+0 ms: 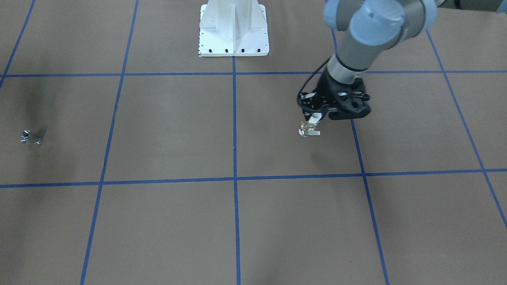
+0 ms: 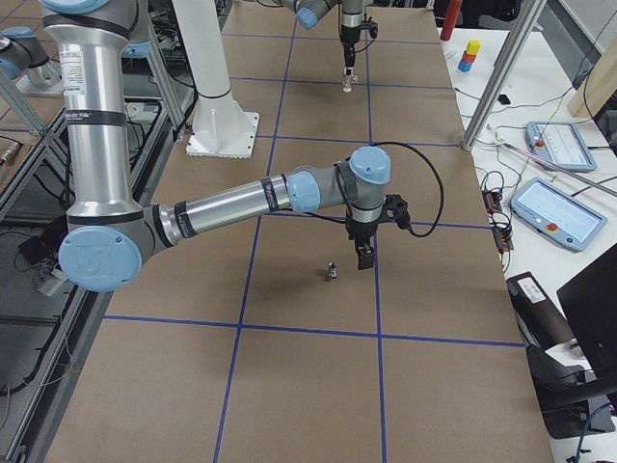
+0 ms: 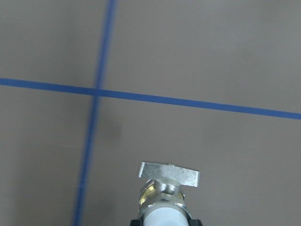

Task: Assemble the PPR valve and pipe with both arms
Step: 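Lift the valve fitting with the left gripper and carry it to table center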

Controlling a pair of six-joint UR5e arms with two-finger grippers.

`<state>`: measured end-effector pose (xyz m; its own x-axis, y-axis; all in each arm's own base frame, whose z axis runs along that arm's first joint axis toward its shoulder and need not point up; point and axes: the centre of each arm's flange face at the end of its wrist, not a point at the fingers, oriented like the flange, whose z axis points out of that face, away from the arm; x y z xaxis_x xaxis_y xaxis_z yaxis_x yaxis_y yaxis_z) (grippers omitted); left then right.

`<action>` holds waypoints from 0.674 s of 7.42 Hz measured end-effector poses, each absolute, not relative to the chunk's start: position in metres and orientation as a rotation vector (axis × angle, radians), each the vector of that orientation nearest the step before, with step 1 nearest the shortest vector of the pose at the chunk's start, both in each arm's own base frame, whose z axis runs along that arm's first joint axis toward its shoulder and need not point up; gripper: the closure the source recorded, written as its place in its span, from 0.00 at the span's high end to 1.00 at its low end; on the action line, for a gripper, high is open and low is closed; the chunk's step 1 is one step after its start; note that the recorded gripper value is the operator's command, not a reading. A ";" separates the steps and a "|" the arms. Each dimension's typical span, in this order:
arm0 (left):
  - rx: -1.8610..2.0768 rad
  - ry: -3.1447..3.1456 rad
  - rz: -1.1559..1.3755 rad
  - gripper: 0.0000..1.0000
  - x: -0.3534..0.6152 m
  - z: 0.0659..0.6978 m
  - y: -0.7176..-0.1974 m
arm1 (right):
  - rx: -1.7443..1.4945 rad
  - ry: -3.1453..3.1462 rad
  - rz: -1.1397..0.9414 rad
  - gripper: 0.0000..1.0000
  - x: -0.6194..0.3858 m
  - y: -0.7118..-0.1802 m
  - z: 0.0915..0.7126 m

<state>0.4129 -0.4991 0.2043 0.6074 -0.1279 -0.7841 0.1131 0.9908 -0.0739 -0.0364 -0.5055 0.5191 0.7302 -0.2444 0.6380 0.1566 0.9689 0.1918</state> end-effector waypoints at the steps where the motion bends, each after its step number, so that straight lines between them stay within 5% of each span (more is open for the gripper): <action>1: -0.013 0.896 -0.141 0.00 0.456 0.173 -0.504 | 0.126 -0.719 -0.220 1.00 -0.036 -0.505 0.520; 5: -0.007 0.830 -0.125 0.00 0.582 0.107 -0.504 | 0.118 -0.719 -0.206 1.00 -0.036 -0.505 0.521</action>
